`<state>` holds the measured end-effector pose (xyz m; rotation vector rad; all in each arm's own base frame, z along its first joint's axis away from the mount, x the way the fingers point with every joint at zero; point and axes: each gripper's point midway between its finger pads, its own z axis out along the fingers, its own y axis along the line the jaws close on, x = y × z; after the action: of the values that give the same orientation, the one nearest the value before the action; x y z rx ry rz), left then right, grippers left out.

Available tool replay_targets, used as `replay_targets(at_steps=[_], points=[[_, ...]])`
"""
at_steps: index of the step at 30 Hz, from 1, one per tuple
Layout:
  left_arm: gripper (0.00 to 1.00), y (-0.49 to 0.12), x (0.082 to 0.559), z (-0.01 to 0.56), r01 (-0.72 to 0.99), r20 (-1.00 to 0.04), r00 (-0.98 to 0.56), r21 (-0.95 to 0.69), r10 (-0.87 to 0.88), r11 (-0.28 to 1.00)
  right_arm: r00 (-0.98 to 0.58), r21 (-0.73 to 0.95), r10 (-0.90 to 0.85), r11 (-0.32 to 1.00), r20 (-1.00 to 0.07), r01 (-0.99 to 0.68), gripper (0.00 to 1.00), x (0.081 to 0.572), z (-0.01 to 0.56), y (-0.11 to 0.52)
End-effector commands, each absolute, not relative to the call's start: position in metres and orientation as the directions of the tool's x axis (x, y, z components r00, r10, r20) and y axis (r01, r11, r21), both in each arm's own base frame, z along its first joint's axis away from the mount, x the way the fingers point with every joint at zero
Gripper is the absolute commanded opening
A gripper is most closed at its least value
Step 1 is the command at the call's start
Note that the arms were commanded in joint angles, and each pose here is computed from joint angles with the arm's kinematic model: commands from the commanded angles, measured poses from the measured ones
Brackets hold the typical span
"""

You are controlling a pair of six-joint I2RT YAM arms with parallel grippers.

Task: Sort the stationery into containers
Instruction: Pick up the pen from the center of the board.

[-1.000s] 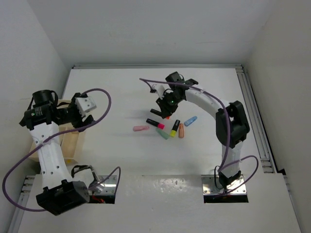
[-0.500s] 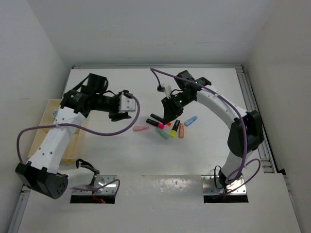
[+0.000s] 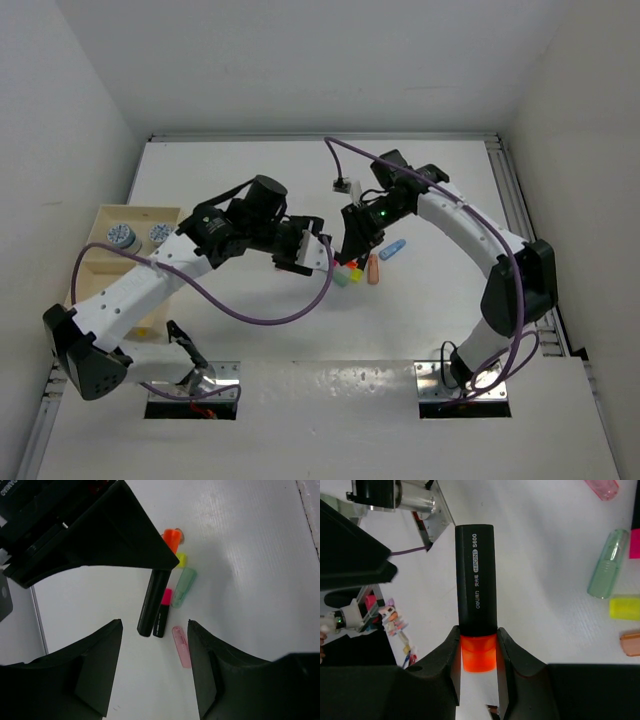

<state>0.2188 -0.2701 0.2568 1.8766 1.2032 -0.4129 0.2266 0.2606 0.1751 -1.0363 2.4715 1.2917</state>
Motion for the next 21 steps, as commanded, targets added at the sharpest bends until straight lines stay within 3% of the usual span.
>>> replay_targets(at_steps=[1, 14, 17, 20, 21], points=[[0.61, -0.287, 0.225, 0.263, 0.836, -0.646, 0.512, 0.524, 0.565, -0.159, -0.745, 0.695, -0.476, 0.323, -0.467, -0.642, 0.0, 0.215, 0.198, 0.265], [0.59, -0.305, 0.229, 0.229, 0.814, -0.588, 0.544, 0.542, 0.599, -0.208, -0.769, 0.733, -0.445, 0.299, -0.459, -0.611, 0.0, 0.206, 0.211, 0.268], [0.53, -0.305, 0.229, 0.227, 0.813, -0.585, 0.545, 0.543, 0.6, -0.209, -0.772, 0.736, -0.445, 0.3, -0.454, -0.606, 0.0, 0.206, 0.21, 0.268], [0.41, -0.304, 0.229, 0.225, 0.812, -0.581, 0.547, 0.544, 0.603, -0.212, -0.772, 0.739, -0.443, 0.295, -0.456, -0.606, 0.0, 0.208, 0.21, 0.27], [0.32, -0.302, 0.229, 0.225, 0.811, -0.575, 0.547, 0.544, 0.608, -0.214, -0.774, 0.74, -0.438, 0.294, -0.457, -0.604, 0.01, 0.21, 0.212, 0.272]])
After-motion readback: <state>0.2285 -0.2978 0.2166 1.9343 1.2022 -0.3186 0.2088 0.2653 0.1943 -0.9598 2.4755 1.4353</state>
